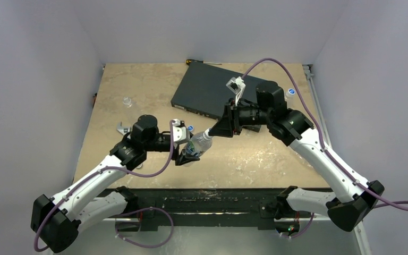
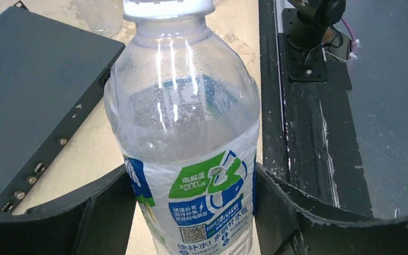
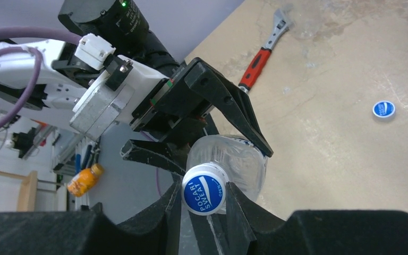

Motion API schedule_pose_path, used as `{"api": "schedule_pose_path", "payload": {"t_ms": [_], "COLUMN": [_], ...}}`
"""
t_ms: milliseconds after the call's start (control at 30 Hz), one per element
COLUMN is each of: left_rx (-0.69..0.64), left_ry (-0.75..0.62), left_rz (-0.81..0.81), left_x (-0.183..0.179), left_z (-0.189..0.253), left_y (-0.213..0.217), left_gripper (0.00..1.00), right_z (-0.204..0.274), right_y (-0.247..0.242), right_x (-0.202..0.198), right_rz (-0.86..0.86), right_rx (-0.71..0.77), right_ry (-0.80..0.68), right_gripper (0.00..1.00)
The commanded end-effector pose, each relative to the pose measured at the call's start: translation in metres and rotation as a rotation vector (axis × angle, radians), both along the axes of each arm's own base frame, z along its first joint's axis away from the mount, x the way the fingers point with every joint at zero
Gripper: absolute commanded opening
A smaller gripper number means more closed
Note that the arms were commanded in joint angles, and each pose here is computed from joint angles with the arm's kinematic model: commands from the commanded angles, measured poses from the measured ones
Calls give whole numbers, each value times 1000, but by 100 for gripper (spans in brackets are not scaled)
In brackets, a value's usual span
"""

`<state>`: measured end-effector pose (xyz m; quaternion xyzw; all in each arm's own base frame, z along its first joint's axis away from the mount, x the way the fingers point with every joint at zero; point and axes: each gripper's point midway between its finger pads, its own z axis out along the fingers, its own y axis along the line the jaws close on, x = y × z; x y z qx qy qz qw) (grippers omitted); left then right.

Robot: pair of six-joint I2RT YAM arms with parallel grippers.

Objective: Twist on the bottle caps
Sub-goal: Screw the bottle cap onto the plastic bottle.

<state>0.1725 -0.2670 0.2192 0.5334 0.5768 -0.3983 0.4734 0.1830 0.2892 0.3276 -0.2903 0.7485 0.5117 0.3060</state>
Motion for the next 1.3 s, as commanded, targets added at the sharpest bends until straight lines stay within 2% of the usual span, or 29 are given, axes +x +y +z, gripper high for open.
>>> {"api": "schedule_pose_path", "payload": {"t_ms": [0, 400, 733, 933, 1267], "left_rx": [-10, -8, -50, -87, -183], "left_ry": [-36, 12, -11, -115, -317], "left_rz": [4, 8, 39, 195, 517], "left_x": [6, 8, 15, 37, 77], "left_z": [15, 19, 38, 55, 85], "left_y": [-5, -10, -13, -5, -1], "left_gripper": [18, 0, 0, 0, 0], "right_z": [2, -11, -26, -35, -66], "right_y": [-1, -10, -12, -10, -12], "right_x": [-6, -13, -21, -11, 23], "right_rz": [16, 23, 54, -40, -346], "right_rx": [-77, -168, -211, -254, -391], "right_ry": [-82, -107, -91, 41, 324], "right_gripper": [11, 9, 8, 8, 7]}}
